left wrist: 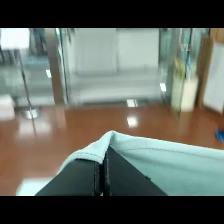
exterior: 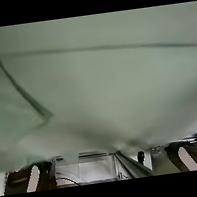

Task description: Fold the shirts.

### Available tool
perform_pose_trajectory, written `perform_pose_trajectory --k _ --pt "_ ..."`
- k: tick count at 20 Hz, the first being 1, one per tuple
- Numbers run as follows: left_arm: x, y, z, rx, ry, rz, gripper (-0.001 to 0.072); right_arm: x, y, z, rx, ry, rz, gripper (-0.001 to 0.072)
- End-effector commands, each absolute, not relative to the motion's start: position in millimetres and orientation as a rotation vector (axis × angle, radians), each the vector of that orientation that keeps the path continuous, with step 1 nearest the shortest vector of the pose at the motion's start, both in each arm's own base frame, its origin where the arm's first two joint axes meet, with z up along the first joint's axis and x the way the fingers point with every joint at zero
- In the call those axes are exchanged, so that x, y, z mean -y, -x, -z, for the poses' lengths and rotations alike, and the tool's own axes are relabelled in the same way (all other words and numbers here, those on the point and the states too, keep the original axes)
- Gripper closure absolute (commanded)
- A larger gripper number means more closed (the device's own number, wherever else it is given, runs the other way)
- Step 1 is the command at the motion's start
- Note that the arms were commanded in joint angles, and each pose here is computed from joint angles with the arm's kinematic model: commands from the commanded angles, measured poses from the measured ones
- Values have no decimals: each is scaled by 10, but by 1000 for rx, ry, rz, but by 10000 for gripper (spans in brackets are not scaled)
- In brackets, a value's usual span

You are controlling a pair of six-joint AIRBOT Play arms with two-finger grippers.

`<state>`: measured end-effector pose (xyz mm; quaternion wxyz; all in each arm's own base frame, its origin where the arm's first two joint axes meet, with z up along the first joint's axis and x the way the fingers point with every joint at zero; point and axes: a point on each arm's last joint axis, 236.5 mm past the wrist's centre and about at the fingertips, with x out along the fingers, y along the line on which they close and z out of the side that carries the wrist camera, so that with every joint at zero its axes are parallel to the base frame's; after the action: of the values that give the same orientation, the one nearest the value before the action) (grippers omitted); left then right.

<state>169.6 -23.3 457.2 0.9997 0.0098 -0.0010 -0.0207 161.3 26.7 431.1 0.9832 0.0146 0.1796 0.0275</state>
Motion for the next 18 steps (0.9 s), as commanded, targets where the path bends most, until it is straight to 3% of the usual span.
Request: perform_pose_trajectory --k 1,10,14,18 --pt "162 -2063 -3934 -193 40 48 686 -375 -1870 -3815 -517 -88 -127 689" --pt "325 -3845 -2048 -601 314 150 686 -370 -3617 -1979 -779 -307 -254 689" --pt "300 -4785 -1431 -637 398 108 686 -156 -4589 -1305 -792 -438 -197 689" --pt "379 -5392 -871 -727 516 114 686 -157 -5254 -640 -890 -528 -201 689"
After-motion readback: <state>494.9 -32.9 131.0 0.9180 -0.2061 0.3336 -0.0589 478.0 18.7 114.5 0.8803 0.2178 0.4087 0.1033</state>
